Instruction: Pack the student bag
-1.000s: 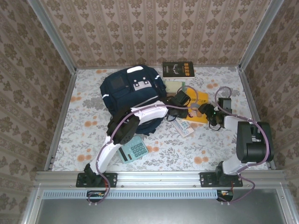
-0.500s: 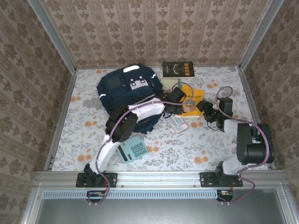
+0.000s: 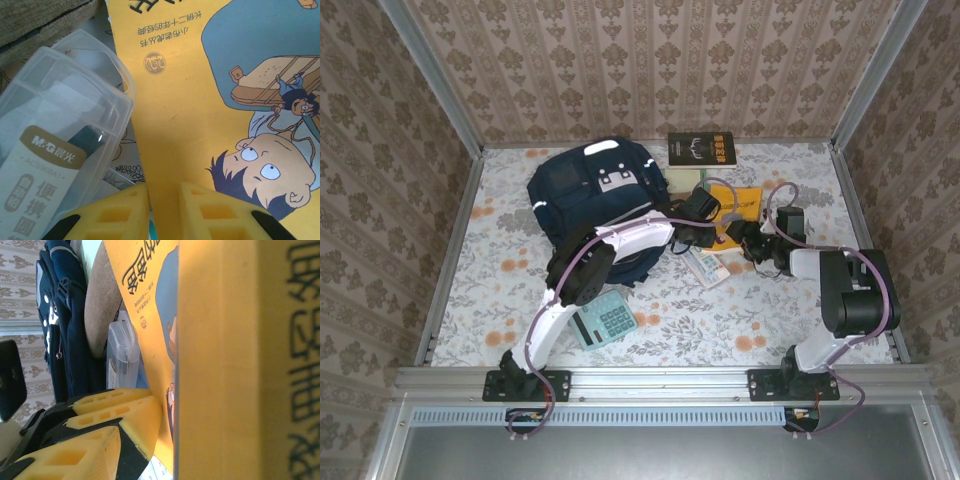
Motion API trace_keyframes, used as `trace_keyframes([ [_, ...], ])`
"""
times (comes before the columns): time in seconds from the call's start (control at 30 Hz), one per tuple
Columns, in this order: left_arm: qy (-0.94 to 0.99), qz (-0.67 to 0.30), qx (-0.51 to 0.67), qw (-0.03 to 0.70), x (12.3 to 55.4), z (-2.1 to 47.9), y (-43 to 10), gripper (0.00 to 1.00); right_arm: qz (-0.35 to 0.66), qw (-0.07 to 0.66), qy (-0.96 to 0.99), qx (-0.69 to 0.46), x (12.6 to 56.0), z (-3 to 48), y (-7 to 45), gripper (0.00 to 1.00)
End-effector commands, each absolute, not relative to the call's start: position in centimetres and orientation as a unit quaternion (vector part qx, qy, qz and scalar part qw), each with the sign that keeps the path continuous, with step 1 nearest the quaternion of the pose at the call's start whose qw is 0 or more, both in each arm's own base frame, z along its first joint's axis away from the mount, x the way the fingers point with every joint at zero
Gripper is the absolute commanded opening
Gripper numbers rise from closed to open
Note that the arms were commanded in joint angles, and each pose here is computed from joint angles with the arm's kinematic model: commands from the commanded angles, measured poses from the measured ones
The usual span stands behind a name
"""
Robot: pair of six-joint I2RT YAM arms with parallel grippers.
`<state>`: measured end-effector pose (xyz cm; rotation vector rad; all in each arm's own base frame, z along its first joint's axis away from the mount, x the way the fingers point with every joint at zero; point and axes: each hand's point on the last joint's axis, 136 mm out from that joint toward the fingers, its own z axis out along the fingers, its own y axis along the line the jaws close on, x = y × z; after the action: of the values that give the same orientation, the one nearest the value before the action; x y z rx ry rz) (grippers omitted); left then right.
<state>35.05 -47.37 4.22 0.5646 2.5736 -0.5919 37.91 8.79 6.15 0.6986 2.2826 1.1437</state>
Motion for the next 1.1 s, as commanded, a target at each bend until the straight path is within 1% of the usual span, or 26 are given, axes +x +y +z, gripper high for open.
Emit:
trace_keyframes([
  [0.0,0.920,-0.240,0.246,0.191,32.4,4.2,-49.1,0.21,0.429,0.269,0.836,0.211,38.7,8.6,9.6,0.48],
  [0.07,0.920,-0.239,0.244,0.192,32.5,4.2,-48.8,0.21,0.417,0.275,0.840,0.213,38.4,8.7,9.3,0.47],
  [0.13,0.920,-0.238,0.245,0.190,32.5,4.2,-48.7,0.21,0.406,0.280,0.843,0.217,38.3,8.8,8.9,0.43],
  [0.17,0.920,-0.239,0.245,0.191,32.5,4.3,-48.7,0.21,0.401,0.282,0.844,0.218,38.2,8.7,8.7,0.37],
  [0.2,0.919,-0.241,0.246,0.191,32.5,4.4,-48.7,0.21,0.398,0.284,0.844,0.220,38.2,8.7,8.6,0.28],
  [0.27,0.918,-0.243,0.247,0.193,32.4,4.8,-48.7,0.21,0.398,0.289,0.842,0.222,38.1,8.9,8.4,0.14],
  [0.3,0.917,-0.244,0.246,0.195,32.5,5.2,-48.7,0.22,0.398,0.294,0.840,0.222,38.0,9.1,8.3,0.05],
  [0.33,0.916,-0.247,0.247,0.197,32.4,5.6,-48.7,0.23,0.397,0.300,0.839,0.223,37.9,9.4,8.1,0.00],
  [0.43,0.910,-0.257,0.248,0.210,32.2,7.6,-48.6,0.33,0.386,0.326,0.834,0.224,37.4,10.7,7.5,0.00],
  [0.47,0.907,-0.262,0.249,0.216,32.0,8.5,-48.5,0.35,0.379,0.334,0.833,0.225,37.2,11.0,7.3,0.00],
  [0.5,0.904,-0.266,0.251,0.223,31.9,9.4,-48.5,0.37,0.375,0.357,0.827,0.220,36.9,12.4,7.0,0.00],
  [0.73,0.886,-0.272,0.267,0.263,30.8,15.6,-47.3,0.41,0.353,0.450,0.793,0.209,33.9,17.8,5.6,0.00],
  [0.83,0.888,-0.247,0.271,0.279,30.9,17.4,-45.4,0.42,0.362,0.477,0.776,0.198,32.8,19.7,5.8,0.00],
  [0.93,0.896,-0.206,0.272,0.284,31.4,17.9,-42.5,0.44,0.382,0.483,0.767,0.178,32.0,21.1,6.8,0.00],
  [1.07,0.917,-0.152,0.266,0.256,32.1,16.3,-37.4,0.45,0.390,0.482,0.769,0.156,31.4,21.9,8.0,0.00],
])
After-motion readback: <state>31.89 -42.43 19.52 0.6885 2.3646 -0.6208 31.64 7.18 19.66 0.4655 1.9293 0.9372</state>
